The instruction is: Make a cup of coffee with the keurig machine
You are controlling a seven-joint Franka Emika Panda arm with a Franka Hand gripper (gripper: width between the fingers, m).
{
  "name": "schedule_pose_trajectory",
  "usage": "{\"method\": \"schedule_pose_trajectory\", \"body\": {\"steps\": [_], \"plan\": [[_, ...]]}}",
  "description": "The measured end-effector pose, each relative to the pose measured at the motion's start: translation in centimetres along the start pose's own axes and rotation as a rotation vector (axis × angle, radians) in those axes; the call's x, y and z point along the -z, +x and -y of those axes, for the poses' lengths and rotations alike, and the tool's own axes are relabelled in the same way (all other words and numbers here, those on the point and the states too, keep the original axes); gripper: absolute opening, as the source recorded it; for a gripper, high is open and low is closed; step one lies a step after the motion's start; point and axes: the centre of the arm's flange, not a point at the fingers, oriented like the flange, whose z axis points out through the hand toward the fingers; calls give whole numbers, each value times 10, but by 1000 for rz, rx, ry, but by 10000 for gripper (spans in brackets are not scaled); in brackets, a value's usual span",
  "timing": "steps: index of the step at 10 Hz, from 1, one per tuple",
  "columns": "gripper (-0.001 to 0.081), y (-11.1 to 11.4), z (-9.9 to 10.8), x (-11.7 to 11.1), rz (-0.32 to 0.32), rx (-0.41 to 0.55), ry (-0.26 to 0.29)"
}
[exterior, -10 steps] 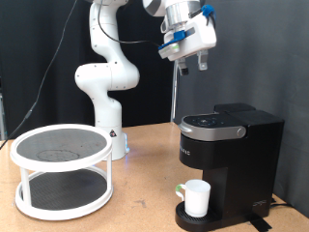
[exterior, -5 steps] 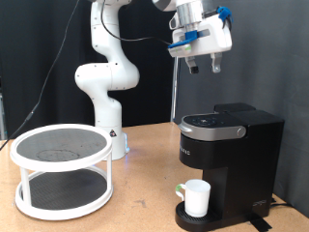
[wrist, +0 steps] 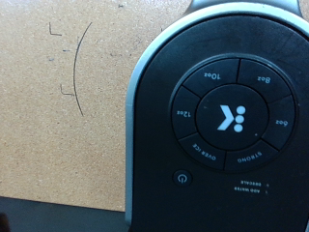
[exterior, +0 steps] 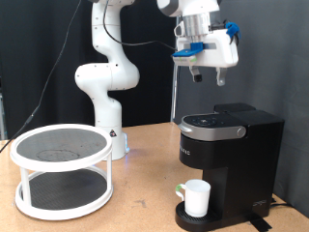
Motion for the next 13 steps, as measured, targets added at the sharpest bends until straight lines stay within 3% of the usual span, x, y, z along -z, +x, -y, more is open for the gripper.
{"method": "schedule_pose_trajectory", "body": {"steps": [3,4,5,7,8,9,10,13], "plan": [[710,-1,-2,-23,-22,26,-11],[533,0,-4,-29,-25,31,-12],[533,1,-6,-35,-31,34,-13],[187,4,-9,-46,-47,40,-19],[187,5,-12,-51,-57,45,-22],[65,7,-15,-57,-67,48,-27],[21,9,-16,-62,-75,50,-31],[5,15,-18,-76,-98,46,-43]]}}
